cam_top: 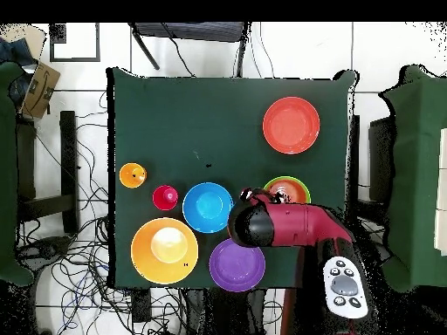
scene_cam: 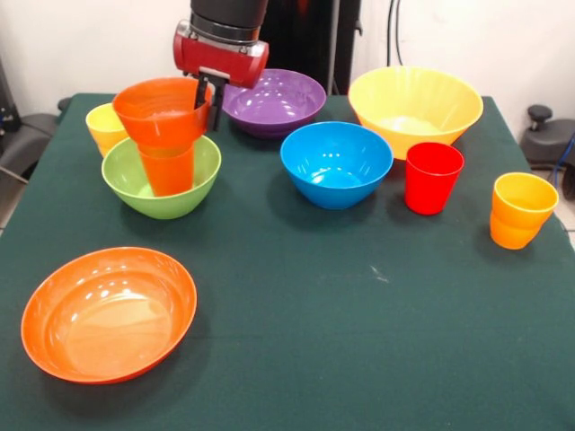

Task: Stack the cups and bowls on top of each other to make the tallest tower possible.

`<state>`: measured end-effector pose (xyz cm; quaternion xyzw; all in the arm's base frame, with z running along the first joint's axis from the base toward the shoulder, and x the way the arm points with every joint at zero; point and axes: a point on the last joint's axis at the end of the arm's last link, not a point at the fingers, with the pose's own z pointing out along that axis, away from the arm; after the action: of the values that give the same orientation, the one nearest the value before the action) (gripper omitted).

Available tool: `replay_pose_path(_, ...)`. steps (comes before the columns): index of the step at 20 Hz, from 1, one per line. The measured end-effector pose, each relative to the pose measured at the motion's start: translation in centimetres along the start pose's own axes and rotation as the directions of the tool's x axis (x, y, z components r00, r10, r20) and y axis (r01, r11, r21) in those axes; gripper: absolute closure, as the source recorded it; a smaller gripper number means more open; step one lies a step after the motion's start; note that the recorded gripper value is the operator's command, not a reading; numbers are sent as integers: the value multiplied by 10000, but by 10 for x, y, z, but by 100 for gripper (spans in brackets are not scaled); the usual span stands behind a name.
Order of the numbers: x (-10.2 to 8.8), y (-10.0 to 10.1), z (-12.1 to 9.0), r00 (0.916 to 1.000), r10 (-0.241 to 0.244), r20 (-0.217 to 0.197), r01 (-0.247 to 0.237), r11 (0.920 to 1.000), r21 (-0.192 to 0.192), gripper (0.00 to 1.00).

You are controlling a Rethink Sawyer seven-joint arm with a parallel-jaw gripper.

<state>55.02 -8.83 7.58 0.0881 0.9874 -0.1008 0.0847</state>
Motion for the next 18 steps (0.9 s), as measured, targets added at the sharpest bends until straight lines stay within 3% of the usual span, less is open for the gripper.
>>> replay_pose_path(7,15,2,14,9990,-325,-315,325,9995,9,100)
replay_pose_path(18,30,4,28,9965,-442,-703,445,9990,33,100)
